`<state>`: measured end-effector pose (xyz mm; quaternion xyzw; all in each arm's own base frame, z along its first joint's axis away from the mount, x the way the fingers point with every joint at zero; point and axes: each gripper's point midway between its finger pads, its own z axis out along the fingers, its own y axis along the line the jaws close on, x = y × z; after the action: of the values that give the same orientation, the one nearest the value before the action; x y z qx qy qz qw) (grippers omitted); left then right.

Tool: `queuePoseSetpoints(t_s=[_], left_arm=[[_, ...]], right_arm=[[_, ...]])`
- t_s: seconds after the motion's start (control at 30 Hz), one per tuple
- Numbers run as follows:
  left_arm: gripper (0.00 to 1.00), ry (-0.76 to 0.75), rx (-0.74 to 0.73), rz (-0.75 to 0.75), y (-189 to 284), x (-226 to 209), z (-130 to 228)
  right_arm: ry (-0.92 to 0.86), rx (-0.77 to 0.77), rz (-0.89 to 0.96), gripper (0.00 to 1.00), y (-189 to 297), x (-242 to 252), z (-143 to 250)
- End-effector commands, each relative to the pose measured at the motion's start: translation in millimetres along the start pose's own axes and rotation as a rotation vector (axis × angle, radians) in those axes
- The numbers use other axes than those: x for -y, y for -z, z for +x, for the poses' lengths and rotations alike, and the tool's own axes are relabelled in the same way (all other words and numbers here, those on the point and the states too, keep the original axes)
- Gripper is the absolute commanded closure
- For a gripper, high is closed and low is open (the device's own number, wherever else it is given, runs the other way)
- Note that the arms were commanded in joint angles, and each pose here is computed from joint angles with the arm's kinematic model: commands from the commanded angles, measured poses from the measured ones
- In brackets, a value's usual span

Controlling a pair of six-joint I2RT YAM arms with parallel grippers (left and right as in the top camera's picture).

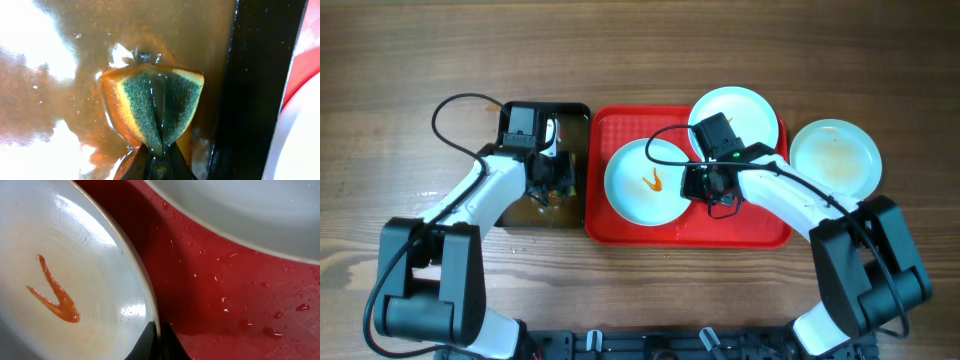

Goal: Clean dirty plates on tray and stack at the side
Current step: 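Grasp the sponge in the black tray with the left gripper and lift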

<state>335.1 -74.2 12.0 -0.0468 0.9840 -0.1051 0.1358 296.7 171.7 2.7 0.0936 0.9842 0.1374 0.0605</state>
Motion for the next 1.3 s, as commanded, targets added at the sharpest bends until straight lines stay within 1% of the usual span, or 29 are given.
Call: queuePoseSetpoints(t_s=[0.0, 0.07, 0.13, 0.2, 0.23, 0.27, 0.3, 0.33, 0.37, 0.47, 0.57, 0.67, 0.73, 1.1, 1.2, 1.27], left_arm=[[0.96, 0.001, -0.037, -0.004, -6.0, -2.6, 13.3], [0.94, 0.003, -0.056, -0.008, -11.0, -3.8, 17.0], [0.9, 0.004, -0.073, -0.012, -17.7, -5.0, 20.2], [0.88, -0.001, -0.079, -0.012, -22.0, -3.9, 21.6], [0.85, -0.004, -0.078, -0.01, -22.3, -2.9, 21.3], [0.85, -0.005, -0.075, -0.009, -22.3, -2.4, 20.9], [0.85, -0.006, -0.072, -0.008, -22.3, -2.2, 20.0], [0.92, -0.006, -0.07, -0.008, -22.3, -2.1, 19.4], [0.96, -0.006, -0.071, -0.002, -22.2, -1.1, 19.6], [0.96, -0.006, -0.049, 0.033, -14.2, 7.0, 13.1], [0.96, -0.023, 0.048, 0.06, 13.5, 17.6, -9.2], [0.96, -0.035, 0.134, 0.083, 40.3, 25.5, -22.6], [0.96, -0.01, 0.17, 0.097, 52.4, 28.9, -27.8], [0.96, -0.001, 0.184, 0.111, 58.0, 31.8, -29.6], [0.96, -0.019, 0.154, 0.241, 60.4, 54.6, -24.8], [0.96, 0.001, 0.123, 0.329, 59.9, 72.9, -20.7]], right_arm=[[0.024, 0.016, 0.031, 0.95, 0.5, 5.7, 0.1], [0.024, 0.015, 0.031, 0.95, 0.5, 5.8, 0.1], [0.024, 0.015, 0.031, 0.95, 0.5, 5.8, 0.1], [0.024, 0.015, 0.031, 0.95, 0.5, 5.8, 0.1], [0.024, 0.015, 0.031, 0.95, 0.5, 5.8, 0.1], [0.024, 0.015, 0.031, 0.96, 0.5, 5.8, 0.1], [0.024, 0.015, 0.031, 0.95, 0.5, 5.8, 0.2], [0.024, 0.015, 0.031, 0.95, 0.5, 5.8, 0.2], [0.024, 0.015, 0.032, 0.95, 0.5, 5.9, 0.3], [0.024, 0.014, 0.033, 0.95, 0.5, 6.1, 0.5], [0.024, 0.013, 0.033, 0.95, 0.5, 6.4, 0.8], [0.024, 0.013, 0.033, 0.95, 0.5, 6.2, 0.6], [0.024, 0.013, 0.033, 0.95, 0.5, 6.3, 0.7], [0.024, 0.013, 0.033, 0.95, 0.5, 6.3, 0.7], [0.024, 0.012, 0.032, 0.95, 0.4, 6.0, 0.9], [0.024, 0.008, 0.026, 0.96, 0.4, 5.0, 1.5]])
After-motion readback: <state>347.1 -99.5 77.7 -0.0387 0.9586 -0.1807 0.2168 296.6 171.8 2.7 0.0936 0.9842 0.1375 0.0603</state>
